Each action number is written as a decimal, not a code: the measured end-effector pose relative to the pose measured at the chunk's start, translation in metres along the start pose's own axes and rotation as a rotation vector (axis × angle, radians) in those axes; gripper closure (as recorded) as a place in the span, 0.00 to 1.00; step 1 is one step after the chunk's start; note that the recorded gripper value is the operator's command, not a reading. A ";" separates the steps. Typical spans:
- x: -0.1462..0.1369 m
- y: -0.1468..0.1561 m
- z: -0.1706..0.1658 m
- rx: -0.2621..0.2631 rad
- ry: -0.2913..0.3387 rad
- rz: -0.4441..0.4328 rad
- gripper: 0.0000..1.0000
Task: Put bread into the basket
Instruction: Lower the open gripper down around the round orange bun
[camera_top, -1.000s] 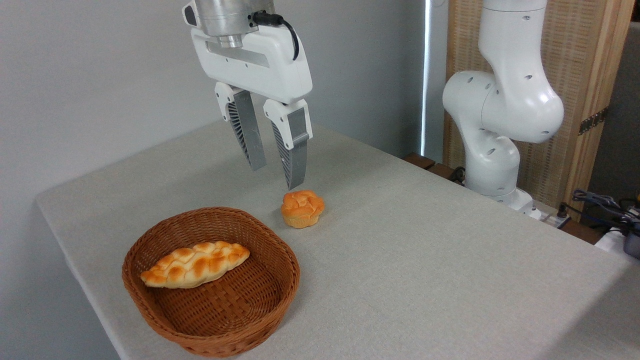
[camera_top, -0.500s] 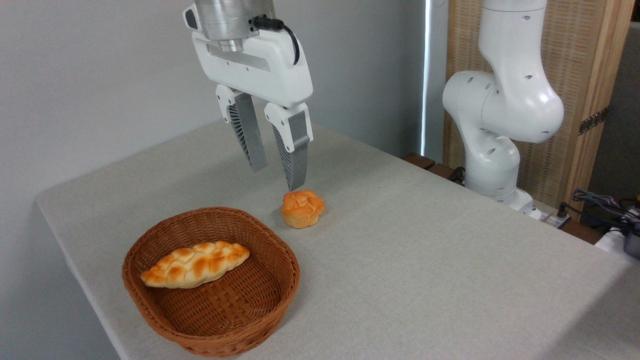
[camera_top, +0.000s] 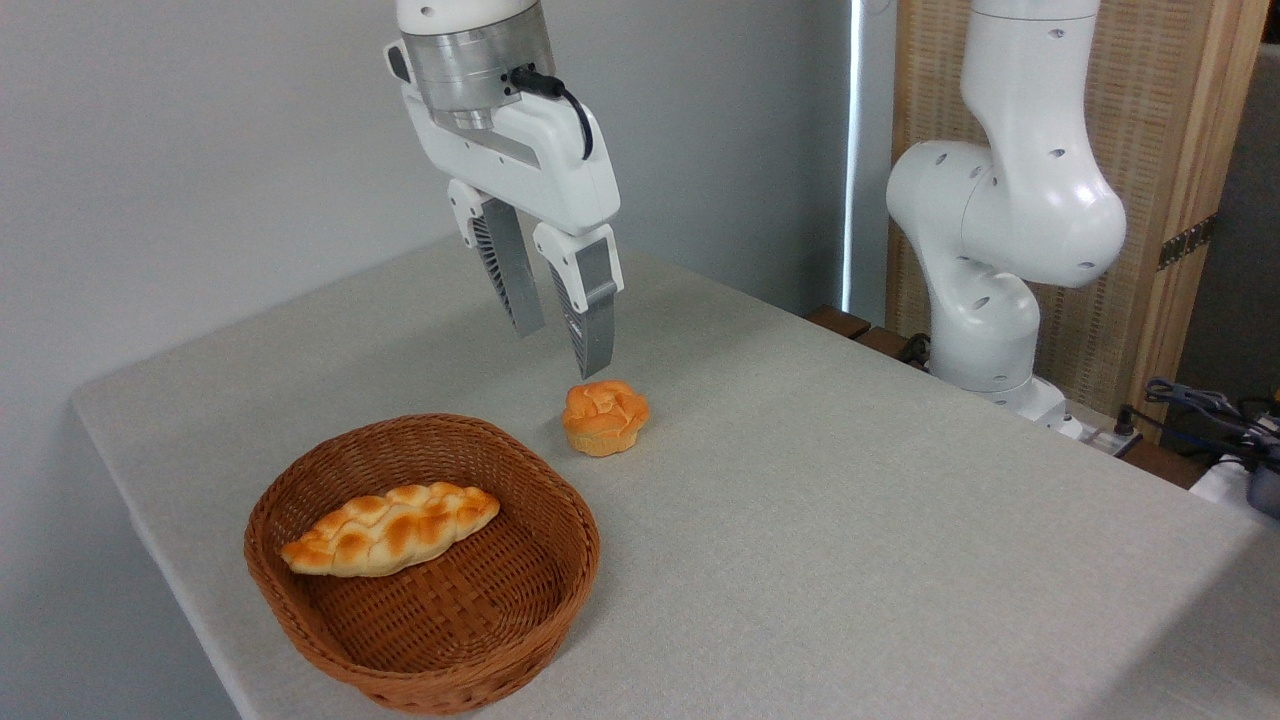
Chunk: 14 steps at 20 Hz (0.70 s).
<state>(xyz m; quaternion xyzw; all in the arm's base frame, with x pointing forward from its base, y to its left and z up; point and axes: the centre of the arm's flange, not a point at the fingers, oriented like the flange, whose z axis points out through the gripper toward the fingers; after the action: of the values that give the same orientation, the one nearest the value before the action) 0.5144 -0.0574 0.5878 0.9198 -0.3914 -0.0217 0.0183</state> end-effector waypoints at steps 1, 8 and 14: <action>0.000 0.008 0.004 0.009 0.009 0.012 0.00; 0.023 0.070 0.060 0.029 0.026 0.137 0.00; 0.026 0.086 0.105 -0.032 0.059 0.131 0.00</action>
<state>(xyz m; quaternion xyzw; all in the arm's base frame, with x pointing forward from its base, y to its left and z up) 0.4646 -0.1372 0.4870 0.8919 -0.4498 0.0004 0.0456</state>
